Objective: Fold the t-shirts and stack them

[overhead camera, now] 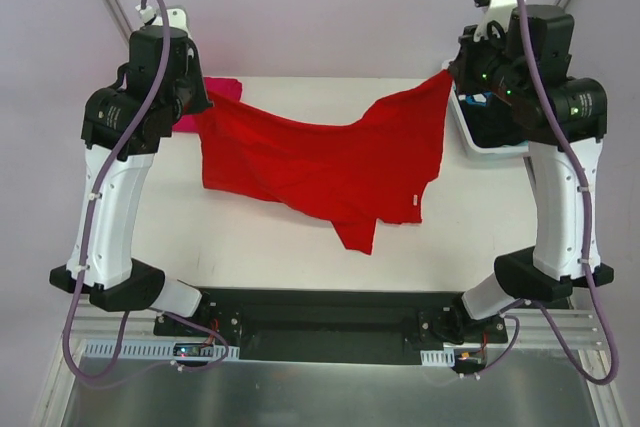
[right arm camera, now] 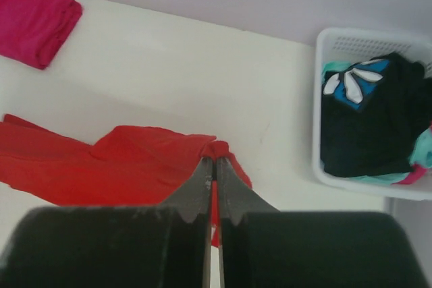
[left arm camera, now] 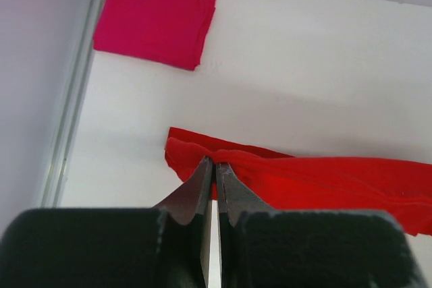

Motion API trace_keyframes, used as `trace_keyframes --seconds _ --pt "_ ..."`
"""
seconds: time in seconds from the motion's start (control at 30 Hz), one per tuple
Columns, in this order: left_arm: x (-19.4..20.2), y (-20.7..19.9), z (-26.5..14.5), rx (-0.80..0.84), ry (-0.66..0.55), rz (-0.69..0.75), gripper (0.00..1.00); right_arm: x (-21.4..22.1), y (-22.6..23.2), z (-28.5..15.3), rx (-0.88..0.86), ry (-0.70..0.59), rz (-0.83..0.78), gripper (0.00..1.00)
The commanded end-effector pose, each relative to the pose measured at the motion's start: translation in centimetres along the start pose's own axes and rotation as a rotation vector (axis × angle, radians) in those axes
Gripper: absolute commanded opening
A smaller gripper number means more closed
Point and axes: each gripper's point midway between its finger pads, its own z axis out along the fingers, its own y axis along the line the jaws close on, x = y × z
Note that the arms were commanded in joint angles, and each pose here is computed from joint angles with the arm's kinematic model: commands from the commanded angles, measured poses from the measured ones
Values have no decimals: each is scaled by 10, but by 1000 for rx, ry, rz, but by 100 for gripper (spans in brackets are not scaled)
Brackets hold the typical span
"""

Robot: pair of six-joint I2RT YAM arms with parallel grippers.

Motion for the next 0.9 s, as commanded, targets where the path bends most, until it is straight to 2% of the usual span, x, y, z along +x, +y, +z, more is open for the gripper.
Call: trace_keyframes --seconds 0.0,0.17,0.23,0.27,0.5,0.57,0.67,0.7,0.8,0.87 --pt "-24 32 -26 -116 -121 -18 0 -49 -12 -48 172 -220 -221 1" --pt "9 38 -17 -147 -48 -28 0 -74 -9 -86 216 -363 -316 1" --pt "11 44 -15 -176 -74 -35 0 -69 -17 -79 269 -316 -331 1" --pt "23 44 -6 -187 -47 -14 0 -57 -23 -73 302 -265 -331 1" --pt "38 24 6 -65 -49 -12 0 11 -12 -38 244 -46 -215 1" --pt "38 27 2 -66 -61 -6 0 21 -11 -40 236 -31 -189 1" --pt "31 32 -17 -46 -116 -13 0 33 -13 -60 226 -54 -185 1" --pt "29 33 -27 -24 -138 -20 0 32 -17 -80 230 -99 -173 1" --pt "27 38 -48 3 -186 -54 0 42 -19 -100 217 -113 -158 1" --pt "24 36 -60 39 -214 -88 0 39 -22 -129 199 -166 -124 1"
